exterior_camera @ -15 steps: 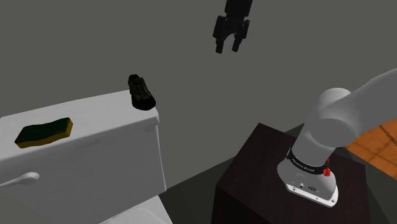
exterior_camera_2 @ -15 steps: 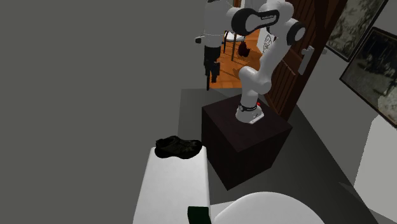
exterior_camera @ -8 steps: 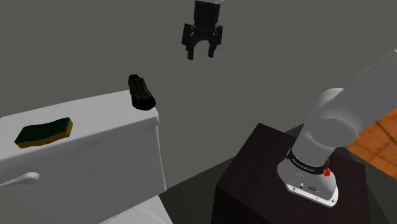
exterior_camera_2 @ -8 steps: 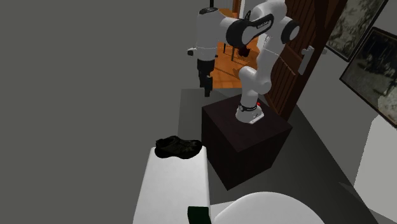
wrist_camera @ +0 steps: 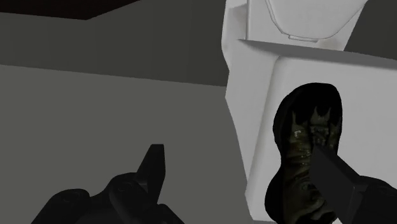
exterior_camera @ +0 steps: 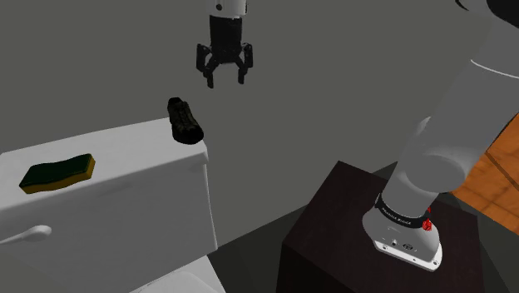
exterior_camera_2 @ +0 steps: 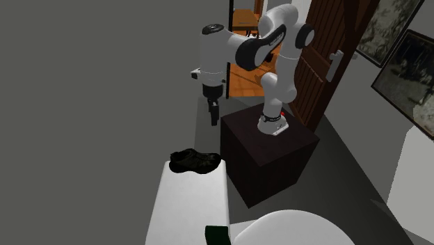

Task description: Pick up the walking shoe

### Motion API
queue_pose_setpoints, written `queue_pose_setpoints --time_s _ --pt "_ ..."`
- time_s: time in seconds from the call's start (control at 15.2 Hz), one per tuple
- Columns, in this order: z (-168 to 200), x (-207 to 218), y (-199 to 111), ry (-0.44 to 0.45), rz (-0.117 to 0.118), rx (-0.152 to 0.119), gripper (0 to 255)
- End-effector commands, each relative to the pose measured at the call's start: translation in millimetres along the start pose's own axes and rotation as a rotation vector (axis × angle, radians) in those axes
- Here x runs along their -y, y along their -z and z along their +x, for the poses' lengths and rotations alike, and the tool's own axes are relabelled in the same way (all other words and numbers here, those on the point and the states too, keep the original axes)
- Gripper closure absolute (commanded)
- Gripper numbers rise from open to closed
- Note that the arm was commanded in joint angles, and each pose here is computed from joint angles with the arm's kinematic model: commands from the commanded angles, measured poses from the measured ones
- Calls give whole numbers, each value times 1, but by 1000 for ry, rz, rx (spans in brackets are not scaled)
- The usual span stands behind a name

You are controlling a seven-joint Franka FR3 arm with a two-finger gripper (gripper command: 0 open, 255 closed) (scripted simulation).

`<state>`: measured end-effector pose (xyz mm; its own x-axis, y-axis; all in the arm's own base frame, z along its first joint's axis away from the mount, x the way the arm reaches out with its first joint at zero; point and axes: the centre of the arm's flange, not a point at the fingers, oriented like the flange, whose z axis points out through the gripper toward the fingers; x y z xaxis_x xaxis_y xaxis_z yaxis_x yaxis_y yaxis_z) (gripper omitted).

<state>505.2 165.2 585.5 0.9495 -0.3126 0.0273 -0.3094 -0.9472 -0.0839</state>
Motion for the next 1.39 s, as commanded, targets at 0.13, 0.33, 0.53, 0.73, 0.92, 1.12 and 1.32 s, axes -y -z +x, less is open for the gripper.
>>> queue_pose_setpoints --time_s 0.13,0.33,0.53,0.73,0.92,1.12,1.32 --pt "33 40 -20 -43 -14 8 0" --pt "58 70 -35 -73 -26 14 0" --pt "84 98 -50 -103 -37 20 0" --pt "105 120 -63 -127 -46 25 0" --pt "105 118 -78 -127 -46 25 0" --pt "105 117 -94 -127 -46 25 0" --pt "104 116 -102 -127 -46 25 0"
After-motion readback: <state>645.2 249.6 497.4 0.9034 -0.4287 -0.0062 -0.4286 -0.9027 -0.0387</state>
